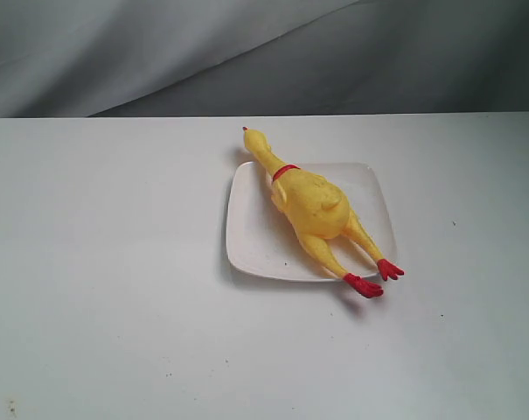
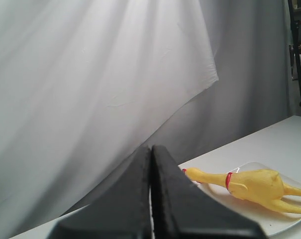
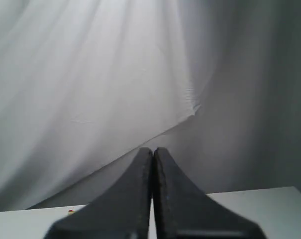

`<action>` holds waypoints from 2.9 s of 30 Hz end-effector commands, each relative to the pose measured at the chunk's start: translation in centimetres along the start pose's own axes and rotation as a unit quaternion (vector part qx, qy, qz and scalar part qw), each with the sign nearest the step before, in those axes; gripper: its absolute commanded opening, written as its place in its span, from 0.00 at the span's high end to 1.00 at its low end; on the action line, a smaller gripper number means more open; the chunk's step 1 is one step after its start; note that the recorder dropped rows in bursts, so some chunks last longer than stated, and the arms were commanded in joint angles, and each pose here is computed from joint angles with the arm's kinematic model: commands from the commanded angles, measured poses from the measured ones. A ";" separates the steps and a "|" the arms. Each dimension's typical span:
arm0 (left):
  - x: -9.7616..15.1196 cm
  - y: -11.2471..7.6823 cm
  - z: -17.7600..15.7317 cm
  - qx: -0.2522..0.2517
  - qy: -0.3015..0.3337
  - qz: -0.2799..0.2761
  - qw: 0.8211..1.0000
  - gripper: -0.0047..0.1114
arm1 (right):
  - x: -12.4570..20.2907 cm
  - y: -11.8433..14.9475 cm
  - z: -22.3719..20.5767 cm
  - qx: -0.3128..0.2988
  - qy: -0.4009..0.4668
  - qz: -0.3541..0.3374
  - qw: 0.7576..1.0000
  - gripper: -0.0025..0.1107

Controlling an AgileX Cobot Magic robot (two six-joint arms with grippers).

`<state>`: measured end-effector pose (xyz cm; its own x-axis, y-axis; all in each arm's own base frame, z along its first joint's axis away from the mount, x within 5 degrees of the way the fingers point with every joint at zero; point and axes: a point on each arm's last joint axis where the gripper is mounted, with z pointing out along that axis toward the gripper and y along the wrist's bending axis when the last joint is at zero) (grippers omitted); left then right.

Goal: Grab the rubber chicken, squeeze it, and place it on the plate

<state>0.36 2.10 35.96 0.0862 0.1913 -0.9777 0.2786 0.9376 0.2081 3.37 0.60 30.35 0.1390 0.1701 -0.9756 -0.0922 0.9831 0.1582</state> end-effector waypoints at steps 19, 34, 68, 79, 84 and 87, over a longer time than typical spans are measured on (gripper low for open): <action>-0.1 0.0 -0.2 0.005 -0.004 -0.008 1.000 0.96 | 10.7 -2.4 0.5 0.051 0.119 -0.046 0.991 0.98; -0.1 0.0 -0.2 0.005 -0.004 -0.008 1.000 0.96 | 11.9 -2.7 0.1 0.067 0.194 -0.065 0.977 0.98; 0.0 -0.2 -2.4 -0.122 -0.015 -0.008 0.992 0.96 | 12.0 -2.7 0.1 0.066 0.195 -0.058 0.977 0.98; -0.4 -1.3 -3.0 -0.300 0.020 0.006 0.954 0.96 | 12.0 -2.7 0.1 0.066 0.195 -0.058 0.977 0.98; -0.4 -1.2 -3.1 -0.310 0.024 0.018 0.950 0.96 | 12.0 -2.7 0.1 0.066 0.195 -0.058 0.977 0.98; -0.4 -1.0 -3.2 -0.318 0.026 0.028 0.947 0.96 | 12.0 -2.7 0.1 0.066 0.195 -0.057 0.977 0.98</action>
<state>-2.81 1.87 35.87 0.0288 0.2269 -0.9735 -0.3386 0.9185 0.2041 5.37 0.04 18.33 -0.2497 0.0441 -0.9673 0.0260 0.9989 0.0388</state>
